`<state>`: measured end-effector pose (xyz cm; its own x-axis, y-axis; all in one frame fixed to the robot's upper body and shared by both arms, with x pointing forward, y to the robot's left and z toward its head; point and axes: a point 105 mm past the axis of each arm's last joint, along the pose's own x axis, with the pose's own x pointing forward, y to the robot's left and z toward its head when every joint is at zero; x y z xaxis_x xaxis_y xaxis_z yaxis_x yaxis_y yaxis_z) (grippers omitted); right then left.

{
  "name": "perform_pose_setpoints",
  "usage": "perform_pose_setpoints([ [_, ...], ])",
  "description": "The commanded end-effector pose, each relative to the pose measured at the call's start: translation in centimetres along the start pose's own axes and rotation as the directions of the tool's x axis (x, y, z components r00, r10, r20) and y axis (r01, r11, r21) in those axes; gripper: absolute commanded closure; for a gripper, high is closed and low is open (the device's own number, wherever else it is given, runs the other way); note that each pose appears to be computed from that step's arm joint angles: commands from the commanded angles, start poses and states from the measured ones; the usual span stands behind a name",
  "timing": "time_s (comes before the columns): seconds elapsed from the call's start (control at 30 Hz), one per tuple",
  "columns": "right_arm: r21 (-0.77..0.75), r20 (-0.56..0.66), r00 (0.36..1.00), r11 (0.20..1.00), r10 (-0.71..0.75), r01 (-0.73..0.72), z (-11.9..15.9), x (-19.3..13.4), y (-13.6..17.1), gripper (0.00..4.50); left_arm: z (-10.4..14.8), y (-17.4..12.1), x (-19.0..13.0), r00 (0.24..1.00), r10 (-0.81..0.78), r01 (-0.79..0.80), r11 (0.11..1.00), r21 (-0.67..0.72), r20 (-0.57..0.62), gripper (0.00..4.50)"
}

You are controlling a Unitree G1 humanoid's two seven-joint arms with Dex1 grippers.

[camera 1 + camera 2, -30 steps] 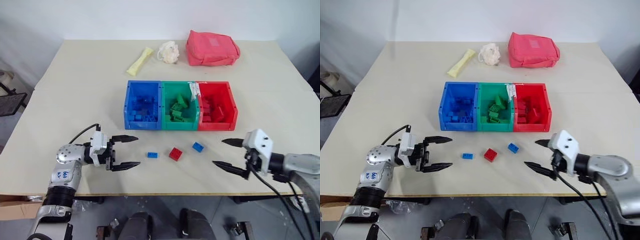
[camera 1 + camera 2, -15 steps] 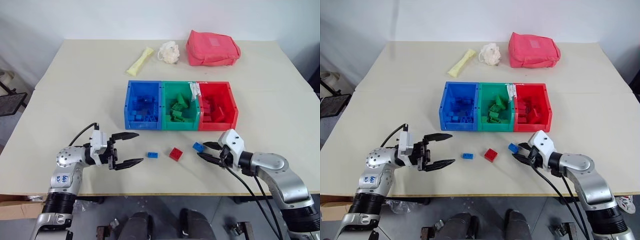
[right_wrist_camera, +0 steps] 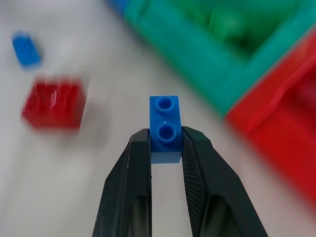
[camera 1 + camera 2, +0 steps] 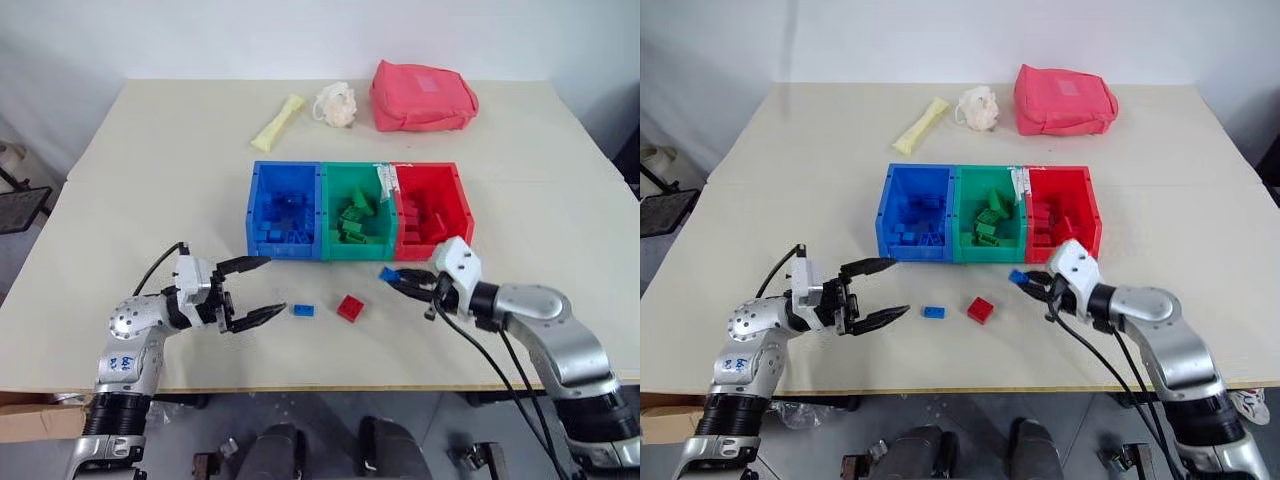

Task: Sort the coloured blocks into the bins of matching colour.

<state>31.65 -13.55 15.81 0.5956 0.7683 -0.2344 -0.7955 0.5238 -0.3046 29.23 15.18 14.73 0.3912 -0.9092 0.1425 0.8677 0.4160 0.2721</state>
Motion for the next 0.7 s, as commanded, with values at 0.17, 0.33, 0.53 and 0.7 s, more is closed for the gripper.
perform_pose_setpoints([
  [0.17, -0.104, 0.161, 0.980, 0.989, 0.118, -0.102, 6.1, 4.0, 0.0, 4.05, 1.3, 1.1, -0.3, 0.981, 0.191, -0.192, 0.981, 0.029, 0.027, 0.00],
  [0.33, -0.161, 0.239, 0.953, 0.975, 0.187, -0.151, 8.9, 7.7, 0.1, 4.05, 1.4, 1.9, -0.6, 0.963, 0.269, -0.269, 0.963, 0.034, 0.019, 0.00],
  [0.53, -0.168, 0.279, 0.945, 0.978, 0.170, -0.126, 10.3, 11.9, 0.1, 3.33, 1.5, 2.6, -0.8, 0.940, 0.341, -0.341, 0.939, 0.043, 0.009, 0.00],
  [0.7, -0.185, 0.304, 0.936, 0.975, 0.177, -0.124, 10.6, 11.9, 0.2, 1.75, 1.9, 3.3, -0.9, 0.921, 0.389, -0.389, 0.921, 0.034, 0.011, 0.00],
])
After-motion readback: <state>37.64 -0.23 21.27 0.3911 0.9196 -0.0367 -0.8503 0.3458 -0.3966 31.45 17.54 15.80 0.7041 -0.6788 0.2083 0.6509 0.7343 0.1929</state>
